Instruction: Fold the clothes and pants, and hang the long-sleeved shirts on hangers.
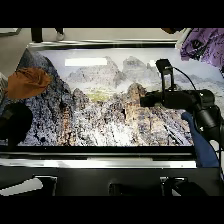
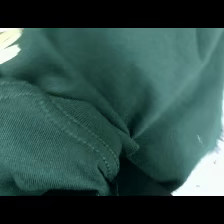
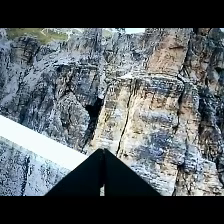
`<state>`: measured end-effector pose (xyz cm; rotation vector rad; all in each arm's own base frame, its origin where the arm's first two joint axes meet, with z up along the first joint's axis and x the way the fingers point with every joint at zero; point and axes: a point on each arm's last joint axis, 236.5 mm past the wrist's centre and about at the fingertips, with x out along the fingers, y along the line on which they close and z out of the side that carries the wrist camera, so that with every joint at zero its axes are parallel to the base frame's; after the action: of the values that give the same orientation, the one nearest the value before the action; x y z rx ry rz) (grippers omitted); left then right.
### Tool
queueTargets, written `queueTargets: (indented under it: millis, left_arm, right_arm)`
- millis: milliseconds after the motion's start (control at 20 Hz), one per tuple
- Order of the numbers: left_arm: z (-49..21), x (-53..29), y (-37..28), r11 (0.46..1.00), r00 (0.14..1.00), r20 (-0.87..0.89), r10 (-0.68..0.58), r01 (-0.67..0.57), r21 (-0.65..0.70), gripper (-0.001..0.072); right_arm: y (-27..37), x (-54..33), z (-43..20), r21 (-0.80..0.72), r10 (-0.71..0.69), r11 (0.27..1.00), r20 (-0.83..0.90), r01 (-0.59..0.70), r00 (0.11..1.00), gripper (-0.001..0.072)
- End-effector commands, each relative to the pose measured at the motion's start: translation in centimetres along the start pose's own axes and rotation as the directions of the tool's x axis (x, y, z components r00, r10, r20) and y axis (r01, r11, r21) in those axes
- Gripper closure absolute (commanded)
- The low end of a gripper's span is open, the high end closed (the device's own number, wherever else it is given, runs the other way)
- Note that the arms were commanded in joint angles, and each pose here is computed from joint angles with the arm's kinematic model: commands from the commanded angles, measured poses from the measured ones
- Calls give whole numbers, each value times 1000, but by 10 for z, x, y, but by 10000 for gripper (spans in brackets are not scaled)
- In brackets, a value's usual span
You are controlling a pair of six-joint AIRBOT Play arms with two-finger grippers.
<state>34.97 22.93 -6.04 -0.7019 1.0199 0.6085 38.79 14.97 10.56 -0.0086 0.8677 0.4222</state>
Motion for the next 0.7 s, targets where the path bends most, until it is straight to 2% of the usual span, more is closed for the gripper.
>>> queueTargets:
  millis: [0, 100, 200, 450, 500, 600, 650]
  left_arm:
    - [-44, -12, -66, 982, 971, -172, -163, 177, 70, 693]
    - [-88, -38, -123, 943, 935, -274, -226, 281, 180, 693]
    - [-142, -73, -180, 876, 883, -375, -282, 396, 274, 693]
    - [-299, -135, -280, 727, 777, -546, -315, 567, 388, 691]
    - [-326, -137, -294, 715, 767, -555, -323, 582, 388, 690]
    - [-375, -135, -317, 708, 749, -568, -340, 601, 369, 690]
    - [-395, -130, -324, 708, 743, -576, -341, 606, 363, 685]
  right_arm:
    - [4, -1, -20, 18, 16, 1000, -83, -14, 996, 678]
    - [7, -4, -35, 58, 25, 998, -149, -17, 989, 679]
    - [9, -10, -44, 76, 31, 997, -182, -18, 983, 679]
    - [8, -29, -45, 53, 9, 999, -174, 0, 985, 678]
    - [4, -30, -46, 42, -8, 999, -179, 16, 984, 671]
    - [-2, -31, -48, 26, -34, 999, -188, 39, 982, 555]
    - [-4, -31, -50, 22, -40, 999, -197, 46, 980, 555]
